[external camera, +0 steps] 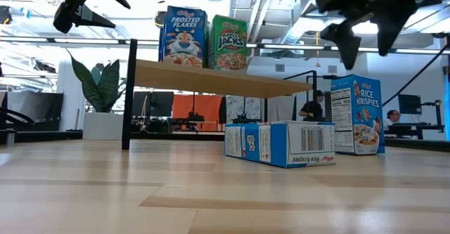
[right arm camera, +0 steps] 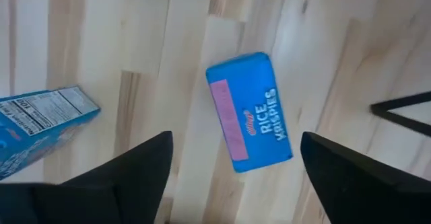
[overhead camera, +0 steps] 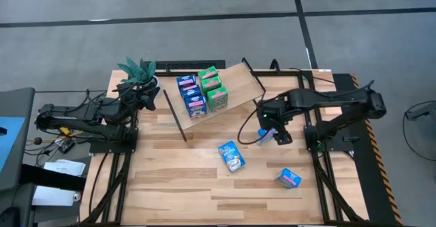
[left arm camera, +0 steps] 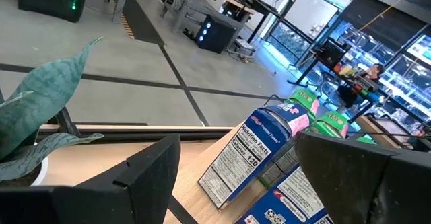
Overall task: Stack cereal on shelf
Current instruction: Put the top right light blue cereal box on the shelf
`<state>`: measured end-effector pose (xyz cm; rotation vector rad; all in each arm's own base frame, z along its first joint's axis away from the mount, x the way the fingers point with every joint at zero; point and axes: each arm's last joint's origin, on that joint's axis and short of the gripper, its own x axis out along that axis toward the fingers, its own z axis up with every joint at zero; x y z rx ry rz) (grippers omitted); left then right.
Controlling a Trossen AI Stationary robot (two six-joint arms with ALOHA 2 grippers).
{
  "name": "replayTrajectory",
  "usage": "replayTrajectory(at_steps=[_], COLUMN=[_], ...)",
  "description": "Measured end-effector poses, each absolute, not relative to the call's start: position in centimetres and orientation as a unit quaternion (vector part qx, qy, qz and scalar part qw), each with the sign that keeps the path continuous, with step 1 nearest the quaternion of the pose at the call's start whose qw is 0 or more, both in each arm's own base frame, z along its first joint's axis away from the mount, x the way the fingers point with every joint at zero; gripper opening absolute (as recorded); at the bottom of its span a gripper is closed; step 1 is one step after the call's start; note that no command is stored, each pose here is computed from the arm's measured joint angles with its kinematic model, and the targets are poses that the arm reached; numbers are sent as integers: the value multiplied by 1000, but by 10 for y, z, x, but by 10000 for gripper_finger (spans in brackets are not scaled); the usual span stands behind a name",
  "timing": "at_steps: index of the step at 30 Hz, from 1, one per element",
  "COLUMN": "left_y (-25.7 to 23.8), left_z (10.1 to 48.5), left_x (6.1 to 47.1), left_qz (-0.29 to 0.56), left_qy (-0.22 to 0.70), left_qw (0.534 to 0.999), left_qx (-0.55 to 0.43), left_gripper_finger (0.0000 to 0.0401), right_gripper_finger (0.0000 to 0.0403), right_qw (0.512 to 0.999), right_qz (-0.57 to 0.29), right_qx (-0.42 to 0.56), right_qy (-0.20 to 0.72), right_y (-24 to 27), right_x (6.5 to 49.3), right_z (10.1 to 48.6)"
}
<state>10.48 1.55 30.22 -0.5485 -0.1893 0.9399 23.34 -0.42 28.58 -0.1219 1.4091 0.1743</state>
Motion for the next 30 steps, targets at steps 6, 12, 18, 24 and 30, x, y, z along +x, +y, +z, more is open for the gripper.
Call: replayTrajectory(at_steps=[6, 12, 18, 24, 30], left_y=[16, 16, 16, 16, 16], left_z=[302, 302, 302, 302, 302], left_x=[105, 105, 105, 105, 104], left_qz=[446, 447, 448, 452, 462], left_qy=[-90, -90, -86, -88, -94], left_qw=[851, 851, 853, 851, 845], left_qx=[-260, -260, -253, -252, -253], left_gripper_finger=[283, 283, 283, 283, 283], right_gripper_finger=[391, 389, 389, 388, 388], right_qw=[727, 723, 735, 737, 762], right_qz=[74, 64, 62, 70, 61], right_qx=[-71, -90, -86, -80, -82], right_qy=[679, 682, 669, 668, 639], right_y=[-4, -11, -15, -13, -15], right_x=[243, 245, 240, 217, 216], right_z=[272, 269, 264, 245, 238])
